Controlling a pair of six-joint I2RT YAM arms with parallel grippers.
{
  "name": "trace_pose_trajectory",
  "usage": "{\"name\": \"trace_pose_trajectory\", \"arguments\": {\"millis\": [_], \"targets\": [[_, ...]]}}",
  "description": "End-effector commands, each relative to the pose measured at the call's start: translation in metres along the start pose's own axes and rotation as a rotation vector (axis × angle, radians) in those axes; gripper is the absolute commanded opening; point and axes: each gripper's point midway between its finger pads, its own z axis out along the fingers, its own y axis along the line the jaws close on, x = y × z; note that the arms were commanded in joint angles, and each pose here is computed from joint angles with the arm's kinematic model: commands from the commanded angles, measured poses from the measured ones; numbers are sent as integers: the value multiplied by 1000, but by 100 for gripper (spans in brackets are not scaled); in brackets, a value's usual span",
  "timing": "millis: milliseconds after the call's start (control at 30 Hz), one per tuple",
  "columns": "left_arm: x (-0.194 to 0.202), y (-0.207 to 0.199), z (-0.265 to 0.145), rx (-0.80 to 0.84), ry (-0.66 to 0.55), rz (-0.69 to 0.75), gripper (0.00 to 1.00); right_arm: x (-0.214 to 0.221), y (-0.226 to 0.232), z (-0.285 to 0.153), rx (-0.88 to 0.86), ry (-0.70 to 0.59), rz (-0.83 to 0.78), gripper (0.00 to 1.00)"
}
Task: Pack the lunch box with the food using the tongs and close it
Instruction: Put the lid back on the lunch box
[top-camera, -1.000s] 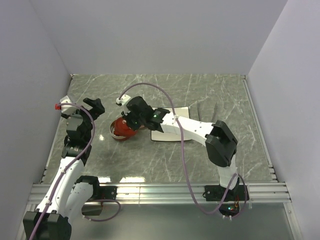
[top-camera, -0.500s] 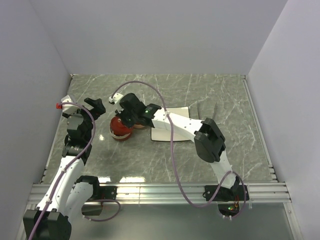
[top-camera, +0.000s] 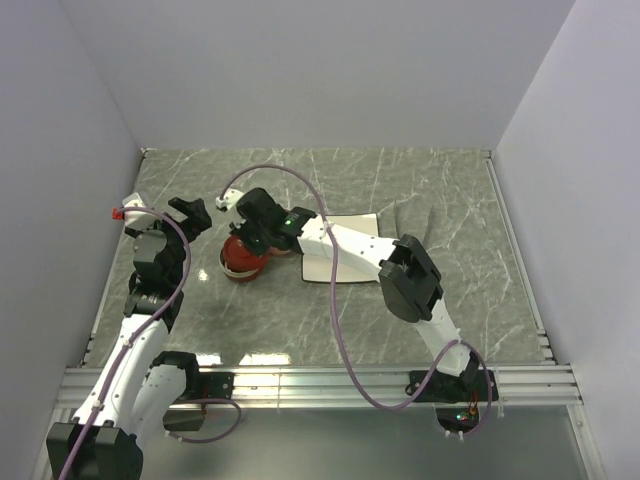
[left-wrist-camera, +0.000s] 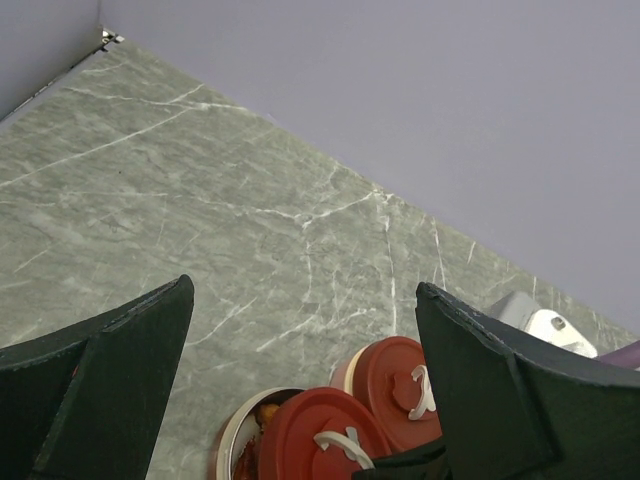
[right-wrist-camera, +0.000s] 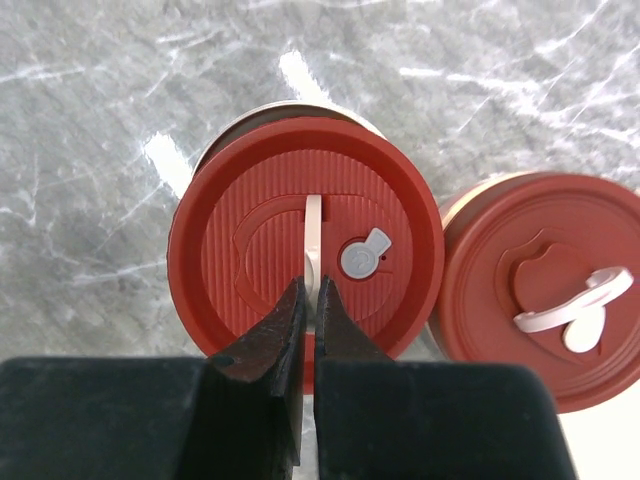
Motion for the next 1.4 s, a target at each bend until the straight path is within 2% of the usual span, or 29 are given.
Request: {"name": "trace_pose_trajectory", "arguments": {"millis": [0,467,1000,1367], "targets": [[-10,-7,-1,32,-35,-22,99,-28,-8,-4,26,-68,-21,0],[-8,-9,0,40,-27,-21,100,-21,2,11,-11,-59,-18,0],[-8,-9,-1,45,-26,-22,100,-16,26,22,-6,-42,-86,0],[-9,-9,-2,47,-28,-19,99,-9,18,32,40,-19,-87,0]]}}
